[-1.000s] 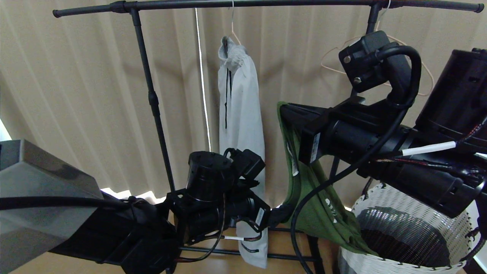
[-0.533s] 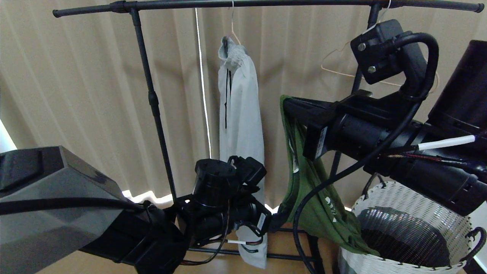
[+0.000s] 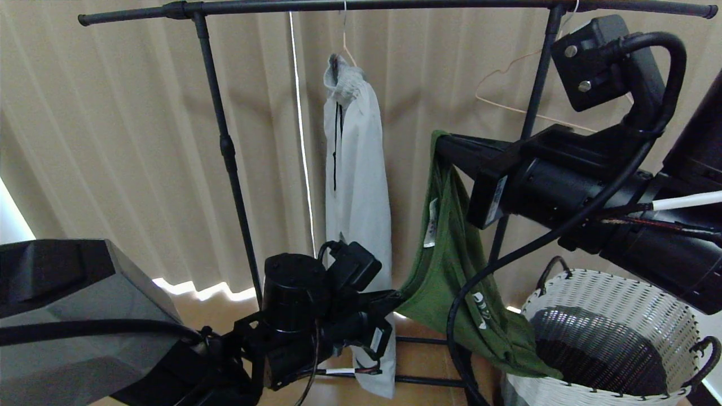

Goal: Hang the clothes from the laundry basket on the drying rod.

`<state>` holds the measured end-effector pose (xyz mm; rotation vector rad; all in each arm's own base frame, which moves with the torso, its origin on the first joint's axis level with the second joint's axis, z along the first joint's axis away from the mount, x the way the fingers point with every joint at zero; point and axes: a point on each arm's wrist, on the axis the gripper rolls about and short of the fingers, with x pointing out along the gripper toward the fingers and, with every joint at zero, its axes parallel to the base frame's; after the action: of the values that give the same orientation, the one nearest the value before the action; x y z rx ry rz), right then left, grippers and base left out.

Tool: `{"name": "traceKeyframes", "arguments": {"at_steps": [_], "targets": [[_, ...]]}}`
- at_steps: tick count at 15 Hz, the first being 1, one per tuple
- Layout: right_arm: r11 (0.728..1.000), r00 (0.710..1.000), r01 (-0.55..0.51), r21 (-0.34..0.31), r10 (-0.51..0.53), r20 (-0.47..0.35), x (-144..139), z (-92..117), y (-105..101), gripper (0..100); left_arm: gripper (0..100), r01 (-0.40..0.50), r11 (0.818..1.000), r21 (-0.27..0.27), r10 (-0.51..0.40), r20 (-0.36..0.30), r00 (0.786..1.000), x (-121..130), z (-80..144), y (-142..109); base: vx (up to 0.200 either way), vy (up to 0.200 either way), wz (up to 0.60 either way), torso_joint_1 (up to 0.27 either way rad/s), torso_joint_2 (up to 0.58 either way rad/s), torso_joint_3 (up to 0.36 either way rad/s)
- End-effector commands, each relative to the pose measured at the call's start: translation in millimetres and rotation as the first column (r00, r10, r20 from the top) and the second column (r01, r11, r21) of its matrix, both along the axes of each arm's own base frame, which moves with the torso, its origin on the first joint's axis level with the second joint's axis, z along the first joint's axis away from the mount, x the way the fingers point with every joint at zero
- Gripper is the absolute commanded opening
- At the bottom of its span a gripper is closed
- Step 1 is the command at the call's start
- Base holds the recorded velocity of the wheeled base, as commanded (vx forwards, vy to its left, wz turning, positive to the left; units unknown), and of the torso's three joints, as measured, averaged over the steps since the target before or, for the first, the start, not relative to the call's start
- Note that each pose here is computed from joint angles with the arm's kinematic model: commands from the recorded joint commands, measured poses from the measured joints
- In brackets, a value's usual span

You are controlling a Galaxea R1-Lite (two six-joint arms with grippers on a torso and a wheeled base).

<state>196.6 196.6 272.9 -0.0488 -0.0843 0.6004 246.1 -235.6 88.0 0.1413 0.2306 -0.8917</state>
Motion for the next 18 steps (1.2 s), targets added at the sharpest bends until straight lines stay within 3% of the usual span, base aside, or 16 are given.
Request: {"name": "traceKeyframes", "arguments": {"at_steps": [1,5,6,8,10,13,16,18], "targets": [[0.999,0.999,0.039,0.001,-0.039,0.002,6.6,0.7,-8.6,0,0,-0.033,0.999,-0.015,0.033,0.030,0.999,-8.2,21.7,23.7,0.000,0.000,0.00,0.000,0.00,0.000],[0.991,0.991,0.135,0.003,-0.135,-0.003,22.7,-0.8,-29.5,0,0,-0.135,0.990,-0.041,0.139,0.113,0.984,-14.5,114.1,71.4,0.000,0.000,0.00,0.000,0.00,0.000],[0.990,0.990,0.144,0.003,-0.144,-0.004,23.5,-1.0,-32.1,0,0,-0.144,0.989,-0.039,0.147,0.125,0.981,-14.9,122.0,75.4,0.000,0.000,0.00,0.000,0.00,0.000],[0.985,0.986,0.170,0.009,-0.170,-0.003,19.4,-0.6,-43.5,0,0,-0.195,0.979,-0.065,0.204,0.185,0.961,-17.9,167.5,90.0,0.000,0.000,0.00,0.000,0.00,0.000],[0.982,0.982,0.188,0.018,-0.188,0.005,14.2,-0.9,-53.2,0,0,-0.244,0.967,-0.081,0.255,0.208,0.944,-23.4,189.5,94.0,0.000,0.000,0.00,0.000,0.00,0.000],[0.970,0.970,0.236,0.053,-0.238,0.043,13.9,-5.5,-69.0,0,0,-0.338,0.938,-0.077,0.346,0.278,0.896,-25.4,221.9,93.7,0.000,0.000,0.00,0.000,0.00,0.000],[0.968,0.968,0.235,0.083,-0.241,0.073,14.7,-1.9,-69.4,0,0,-0.350,0.934,-0.075,0.356,0.292,0.888,-32.2,234.6,85.9,0.000,0.000,0.00,0.000,0.00,0.000],[0.970,0.968,0.223,0.099,-0.232,0.094,16.5,5.3,-68.0,0,0,-0.378,0.926,-0.001,0.363,0.281,0.888,-38.8,231.6,85.6,0.000,0.000,0.00,0.000,0.00,0.000]]}}
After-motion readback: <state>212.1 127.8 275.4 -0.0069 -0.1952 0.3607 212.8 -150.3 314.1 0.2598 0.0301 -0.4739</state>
